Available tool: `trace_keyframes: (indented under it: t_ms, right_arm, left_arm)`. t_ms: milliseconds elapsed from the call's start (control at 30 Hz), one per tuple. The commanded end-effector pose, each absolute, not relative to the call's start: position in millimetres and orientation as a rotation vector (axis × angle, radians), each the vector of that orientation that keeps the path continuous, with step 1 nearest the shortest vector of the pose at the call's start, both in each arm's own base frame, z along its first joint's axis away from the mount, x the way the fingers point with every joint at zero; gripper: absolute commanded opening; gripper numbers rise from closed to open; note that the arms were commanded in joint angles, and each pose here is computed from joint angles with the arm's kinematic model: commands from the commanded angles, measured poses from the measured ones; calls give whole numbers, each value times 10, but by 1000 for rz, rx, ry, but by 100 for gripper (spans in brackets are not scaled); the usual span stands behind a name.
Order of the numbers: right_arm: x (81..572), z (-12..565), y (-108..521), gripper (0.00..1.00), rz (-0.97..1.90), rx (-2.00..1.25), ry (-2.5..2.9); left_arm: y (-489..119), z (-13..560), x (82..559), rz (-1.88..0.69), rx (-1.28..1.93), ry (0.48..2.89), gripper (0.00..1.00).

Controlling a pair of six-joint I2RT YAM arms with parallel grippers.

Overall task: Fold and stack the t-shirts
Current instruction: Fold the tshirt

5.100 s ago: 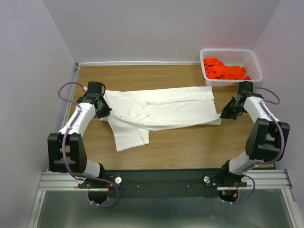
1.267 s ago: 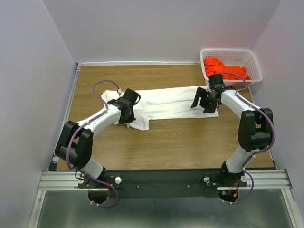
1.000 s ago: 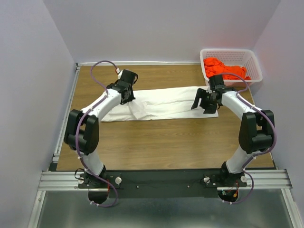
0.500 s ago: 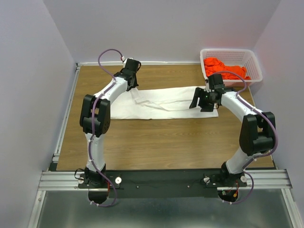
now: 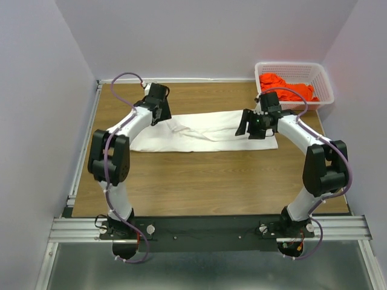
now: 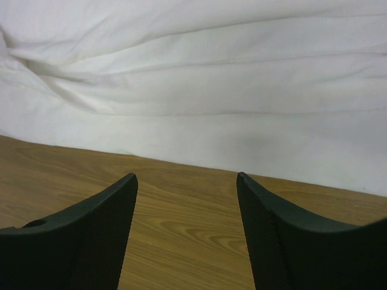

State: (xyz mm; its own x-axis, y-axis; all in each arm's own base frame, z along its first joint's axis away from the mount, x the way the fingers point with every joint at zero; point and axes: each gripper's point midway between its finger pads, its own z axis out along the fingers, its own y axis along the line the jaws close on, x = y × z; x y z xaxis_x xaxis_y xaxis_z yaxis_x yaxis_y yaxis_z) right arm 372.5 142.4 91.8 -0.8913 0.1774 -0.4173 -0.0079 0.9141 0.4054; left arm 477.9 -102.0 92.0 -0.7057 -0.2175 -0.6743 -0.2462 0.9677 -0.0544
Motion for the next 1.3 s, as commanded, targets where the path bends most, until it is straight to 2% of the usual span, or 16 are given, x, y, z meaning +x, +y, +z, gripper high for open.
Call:
trace_keyframes:
  t_ms: [0, 67, 167, 400, 600, 767, 967, 1133, 1267]
  right_arm:
    - [3819, 969, 1540, 73, 588, 65, 2592]
    - [3834, 945, 1545, 72, 585, 64, 2592]
    - [3857, 900, 1529, 69, 561, 77, 2593]
    - [3946, 734, 1172, 64, 322, 222, 2586]
    - [3924, 423, 731, 58, 314, 508, 2571]
    - [3799, 139, 490, 50, 331, 667, 2557]
    - [3623, 4, 262, 48, 287, 764, 2557]
    - [3751, 424, 406, 46, 347, 558, 2501]
    - [3850, 721, 896, 46, 392, 316, 2474]
  left_arm:
    - [-857, 1405, 4515, -12, -448, 2249, 80]
    - [-756, 1543, 4404, -46, -501, 2198, 75]
    - [-585, 1349, 4186, -39, -558, 2204, 62]
    - [-207, 836, 3893, -40, -692, 2284, 59]
    - [46, 242, 3464, -4, -811, 2419, 49]
    - [194, 10, 3161, -7, -921, 2463, 42]
    - [241, -33, 2884, -47, -990, 2464, 43]
    - [246, 316, 2999, -82, -948, 2378, 61]
    - [200, 771, 3194, -136, -879, 2262, 70]
